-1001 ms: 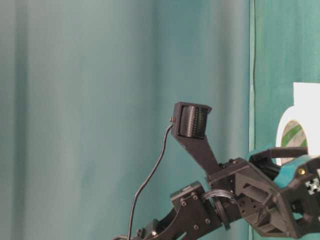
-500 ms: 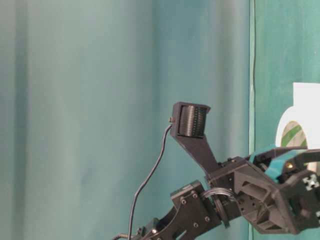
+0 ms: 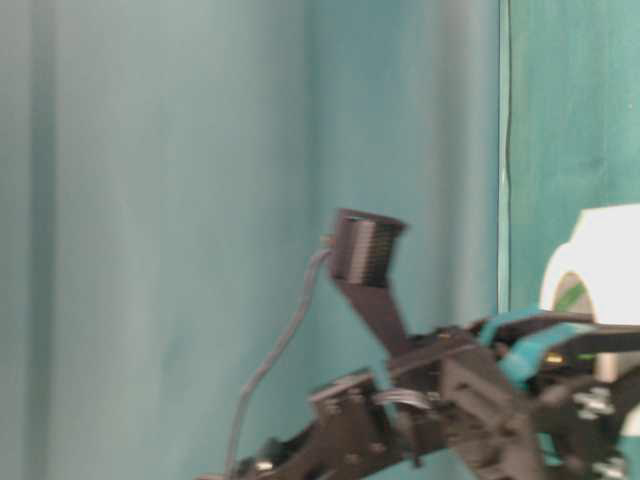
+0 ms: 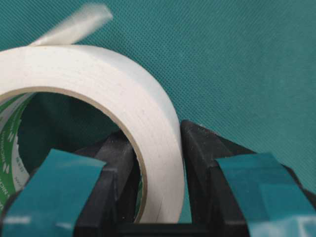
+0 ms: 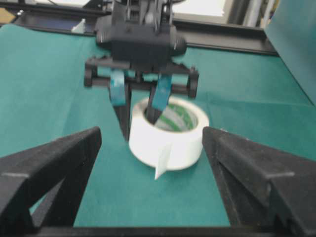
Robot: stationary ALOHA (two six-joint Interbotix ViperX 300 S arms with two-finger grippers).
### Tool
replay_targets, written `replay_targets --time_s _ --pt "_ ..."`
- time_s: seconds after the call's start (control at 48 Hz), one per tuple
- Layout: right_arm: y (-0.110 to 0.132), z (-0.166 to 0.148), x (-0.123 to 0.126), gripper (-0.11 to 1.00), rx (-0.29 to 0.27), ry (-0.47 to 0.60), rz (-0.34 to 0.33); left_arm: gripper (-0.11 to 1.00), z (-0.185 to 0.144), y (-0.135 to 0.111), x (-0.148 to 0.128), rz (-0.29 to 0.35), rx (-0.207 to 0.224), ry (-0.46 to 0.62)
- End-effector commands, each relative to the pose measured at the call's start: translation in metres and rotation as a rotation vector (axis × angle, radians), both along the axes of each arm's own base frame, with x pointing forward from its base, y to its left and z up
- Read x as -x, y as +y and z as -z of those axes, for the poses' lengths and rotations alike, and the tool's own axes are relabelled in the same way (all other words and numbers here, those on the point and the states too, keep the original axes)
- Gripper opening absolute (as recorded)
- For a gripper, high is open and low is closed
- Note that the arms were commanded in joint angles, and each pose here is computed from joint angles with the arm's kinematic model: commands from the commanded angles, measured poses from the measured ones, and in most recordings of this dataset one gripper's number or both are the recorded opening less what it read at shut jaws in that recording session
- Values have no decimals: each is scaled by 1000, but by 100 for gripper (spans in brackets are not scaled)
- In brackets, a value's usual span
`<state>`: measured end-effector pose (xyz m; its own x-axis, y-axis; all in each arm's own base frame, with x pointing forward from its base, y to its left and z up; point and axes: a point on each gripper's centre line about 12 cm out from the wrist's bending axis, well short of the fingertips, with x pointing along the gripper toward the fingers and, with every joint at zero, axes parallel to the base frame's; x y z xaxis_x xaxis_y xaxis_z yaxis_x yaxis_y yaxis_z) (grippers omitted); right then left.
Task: Peel off the duct tape with your right arm.
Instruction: 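Close the left gripper on the roll wall and lift it upright, then move the right gripper toward the roll and pinch the tape's free tab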
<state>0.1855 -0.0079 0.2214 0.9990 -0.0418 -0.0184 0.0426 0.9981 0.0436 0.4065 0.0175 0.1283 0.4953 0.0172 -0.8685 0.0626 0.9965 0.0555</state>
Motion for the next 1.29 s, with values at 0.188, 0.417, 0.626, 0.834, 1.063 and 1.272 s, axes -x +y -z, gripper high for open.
replay_targets --time_s 0.188,0.417,0.626,0.834,1.063,1.272 --pt "-1 -2 -9 76 -1 -17 0 22 -83 0 -7 4 -8 -135" --pt "-1 -9 -20 76 8 -43 -3 22 -114 0 -9 8 -10 -136" --pt "-1 -17 -38 76 24 -65 -9 22 -127 0 -15 8 -11 -156" --pt "-3 -19 -64 76 23 -47 -5 22 -131 0 -15 8 -11 -165" --pt "-10 -13 -96 75 17 -1 14 22 -137 -1 -12 10 -10 -176" --pt "-18 -3 -120 75 5 40 40 22 -139 -2 -9 13 -10 -178"
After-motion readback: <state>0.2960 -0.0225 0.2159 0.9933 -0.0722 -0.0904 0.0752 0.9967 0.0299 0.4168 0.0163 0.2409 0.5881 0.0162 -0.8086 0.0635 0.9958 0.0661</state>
